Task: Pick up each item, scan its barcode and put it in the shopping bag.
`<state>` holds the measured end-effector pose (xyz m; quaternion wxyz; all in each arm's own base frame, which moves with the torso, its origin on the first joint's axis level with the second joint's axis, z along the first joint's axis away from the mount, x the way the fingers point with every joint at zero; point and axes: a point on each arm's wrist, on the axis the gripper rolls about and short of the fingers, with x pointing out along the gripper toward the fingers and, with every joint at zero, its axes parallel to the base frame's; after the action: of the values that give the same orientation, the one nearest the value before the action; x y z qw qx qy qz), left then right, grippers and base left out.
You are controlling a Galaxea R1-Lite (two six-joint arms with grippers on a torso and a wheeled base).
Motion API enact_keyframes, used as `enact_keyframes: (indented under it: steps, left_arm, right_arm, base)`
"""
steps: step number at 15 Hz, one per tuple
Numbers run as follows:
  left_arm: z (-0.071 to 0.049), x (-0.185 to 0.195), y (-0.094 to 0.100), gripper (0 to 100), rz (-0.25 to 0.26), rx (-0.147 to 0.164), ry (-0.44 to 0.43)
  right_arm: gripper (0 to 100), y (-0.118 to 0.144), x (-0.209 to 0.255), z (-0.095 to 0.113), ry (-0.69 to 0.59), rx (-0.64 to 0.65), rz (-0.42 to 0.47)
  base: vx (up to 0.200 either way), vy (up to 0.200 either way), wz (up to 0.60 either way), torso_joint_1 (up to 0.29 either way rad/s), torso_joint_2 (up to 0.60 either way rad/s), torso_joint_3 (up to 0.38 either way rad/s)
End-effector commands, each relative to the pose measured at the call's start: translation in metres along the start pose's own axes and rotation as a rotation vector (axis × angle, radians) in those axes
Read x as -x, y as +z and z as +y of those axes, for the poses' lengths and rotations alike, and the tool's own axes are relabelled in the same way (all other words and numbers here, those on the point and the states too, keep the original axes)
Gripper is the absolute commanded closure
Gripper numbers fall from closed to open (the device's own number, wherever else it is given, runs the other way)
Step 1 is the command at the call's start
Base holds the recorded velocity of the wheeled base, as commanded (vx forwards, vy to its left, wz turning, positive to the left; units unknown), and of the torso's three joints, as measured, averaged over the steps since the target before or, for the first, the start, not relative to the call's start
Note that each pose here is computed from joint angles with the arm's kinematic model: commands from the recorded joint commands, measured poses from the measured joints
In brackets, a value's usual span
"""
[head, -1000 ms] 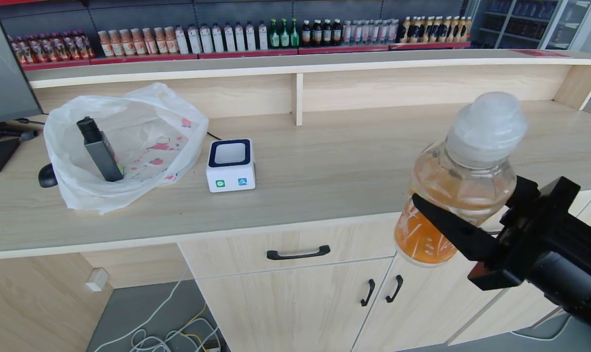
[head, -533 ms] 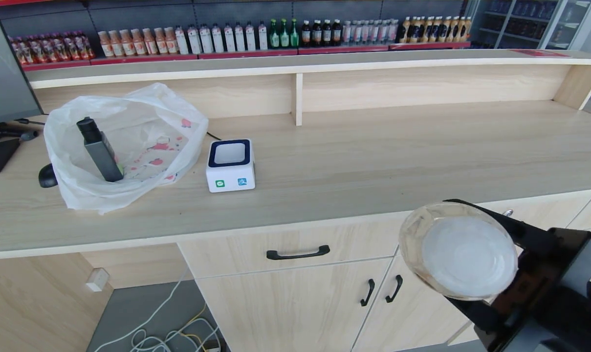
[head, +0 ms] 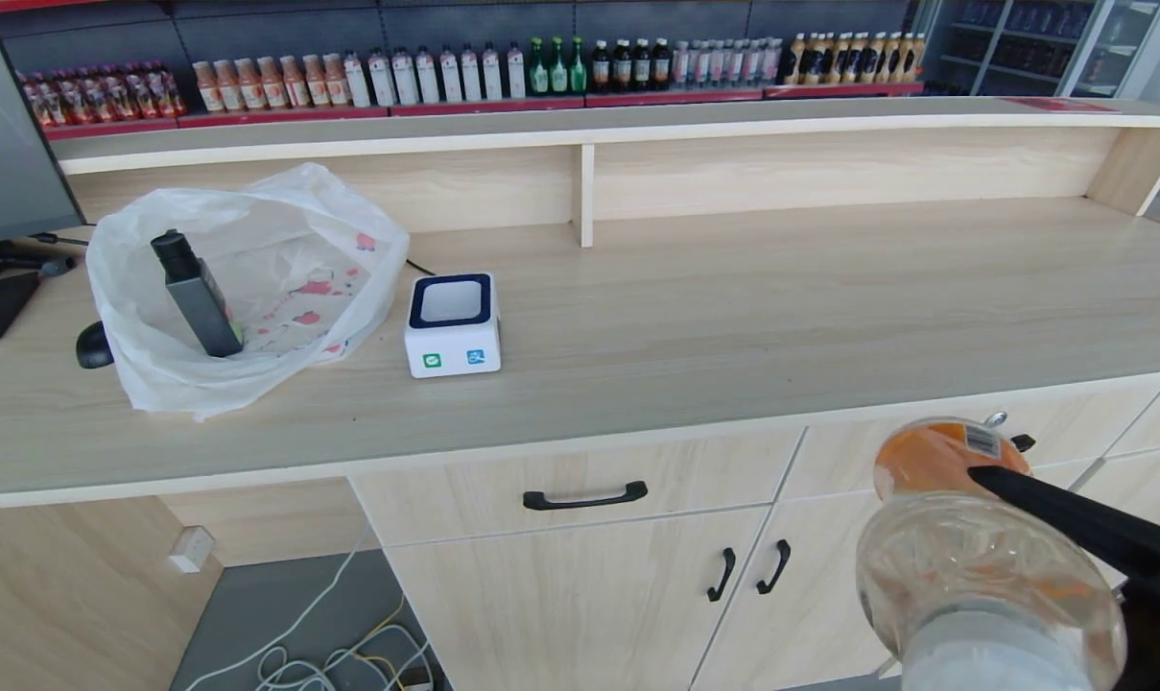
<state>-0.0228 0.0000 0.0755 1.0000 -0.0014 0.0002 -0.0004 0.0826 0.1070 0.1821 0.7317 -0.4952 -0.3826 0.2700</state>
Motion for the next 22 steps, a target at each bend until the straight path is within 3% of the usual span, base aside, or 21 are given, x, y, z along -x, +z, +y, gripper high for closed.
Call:
enact_keyframes:
  steps: [1,8,11,22]
  left_arm:
    - [0.000,0.000,0.000,0,0.000,0.000,-0.001]
    - [0.000,0.000,0.000,0,0.000,0.000,-0.001]
    - [0.000,0.000,0.000,0,0.000,0.000,0.001]
    - [0.000,0.000,0.000,0,0.000,0.000,0.001]
  right_arm:
    - [100,0.007,0.001,0.003,0.017,0.050,-0.050]
    - [100,0.008,-0.028,0.019,0.097,0.278,-0.162]
    - [100,0.014,-0.046,0.012,0.042,0.370,-0.194]
    - [100,0.018,-0.049,0.024,0.080,0.434,-0.226]
  base:
    - [0.000,0.000,0.00,0.000,0.00,0.000]
    - [0.000,0.000,0.00,0.000,0.00,0.000]
    - [0.000,0.000,0.00,0.000,0.00,0.000]
    - [0.000,0.000,0.00,0.000,0.00,0.000]
